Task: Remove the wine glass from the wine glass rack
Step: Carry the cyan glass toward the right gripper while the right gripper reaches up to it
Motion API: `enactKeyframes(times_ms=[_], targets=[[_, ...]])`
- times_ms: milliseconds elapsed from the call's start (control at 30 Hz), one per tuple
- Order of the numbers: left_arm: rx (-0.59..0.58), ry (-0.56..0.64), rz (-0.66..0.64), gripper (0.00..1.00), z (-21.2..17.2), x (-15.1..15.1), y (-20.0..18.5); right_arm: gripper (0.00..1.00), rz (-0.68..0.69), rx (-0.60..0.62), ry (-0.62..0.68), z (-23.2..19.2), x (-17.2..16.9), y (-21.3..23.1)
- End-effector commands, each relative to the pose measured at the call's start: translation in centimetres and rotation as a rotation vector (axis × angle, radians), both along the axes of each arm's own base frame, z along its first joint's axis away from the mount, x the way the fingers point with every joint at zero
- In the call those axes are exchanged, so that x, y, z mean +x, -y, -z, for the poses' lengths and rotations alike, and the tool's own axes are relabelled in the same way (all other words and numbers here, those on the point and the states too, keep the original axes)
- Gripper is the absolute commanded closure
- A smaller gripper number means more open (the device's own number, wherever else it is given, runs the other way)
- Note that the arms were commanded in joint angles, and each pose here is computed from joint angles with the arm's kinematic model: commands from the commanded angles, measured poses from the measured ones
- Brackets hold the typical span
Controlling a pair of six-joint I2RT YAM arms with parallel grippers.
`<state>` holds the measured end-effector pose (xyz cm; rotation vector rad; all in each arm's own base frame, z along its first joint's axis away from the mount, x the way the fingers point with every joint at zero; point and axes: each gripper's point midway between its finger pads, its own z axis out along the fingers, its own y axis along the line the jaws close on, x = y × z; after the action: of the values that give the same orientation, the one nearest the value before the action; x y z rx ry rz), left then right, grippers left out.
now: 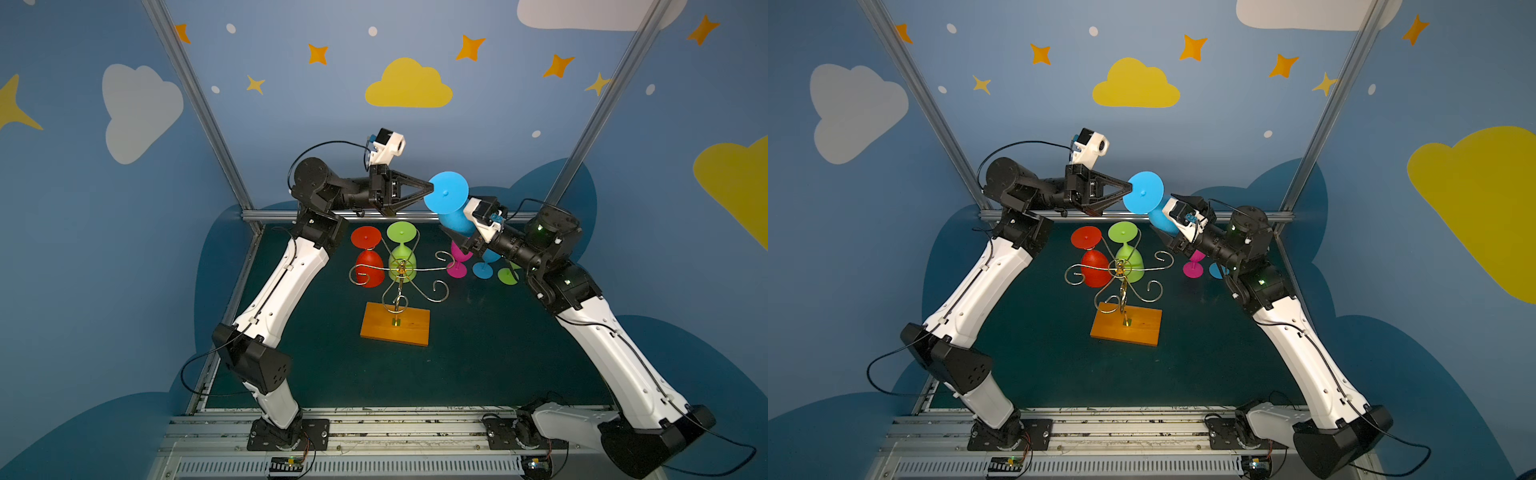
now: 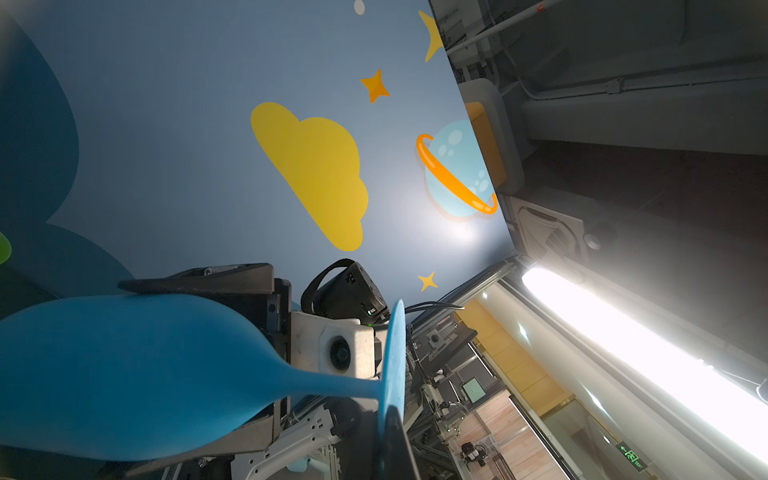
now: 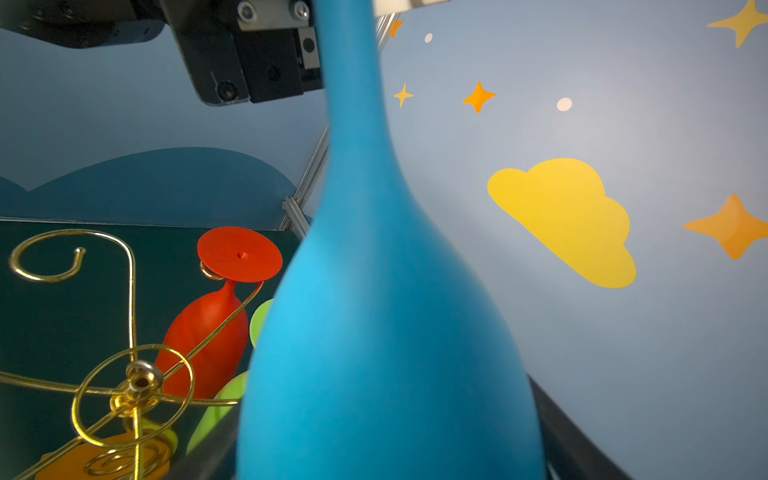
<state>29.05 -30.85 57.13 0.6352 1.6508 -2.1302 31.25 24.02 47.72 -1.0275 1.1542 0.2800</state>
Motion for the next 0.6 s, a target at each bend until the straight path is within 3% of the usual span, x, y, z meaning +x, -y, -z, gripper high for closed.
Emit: enactKeyframes(times_ms=[0,100,200,333,567], targets=[[-0.013,0.05,-0.011,0.97,-0.5,-0.4,-0.2,0.41,0.012,0.052,0.005,-2.0,-1.5,0.8],[-0.013,0.05,-0.022,0.93,-0.4,0.0,-0.2,0.47,0.022,0.061,-0.014,-1.9,-1.9,1.3],[-0.014,0.051,-0.031,0.73,-0.2,0.4,-0.2,0.53,0.054,0.07,-0.053,-1.5,-1.9,1.9],[-0.007,0.057,-0.049,0.55,0.2,0.8,-0.1,0.64,0.084,0.066,-0.11,-0.6,-2.3,2.5],[0.015,0.155,-0.173,0.45,0.7,2.3,-0.5,0.74,0.185,0.074,-0.212,1.1,-3.1,4.7]])
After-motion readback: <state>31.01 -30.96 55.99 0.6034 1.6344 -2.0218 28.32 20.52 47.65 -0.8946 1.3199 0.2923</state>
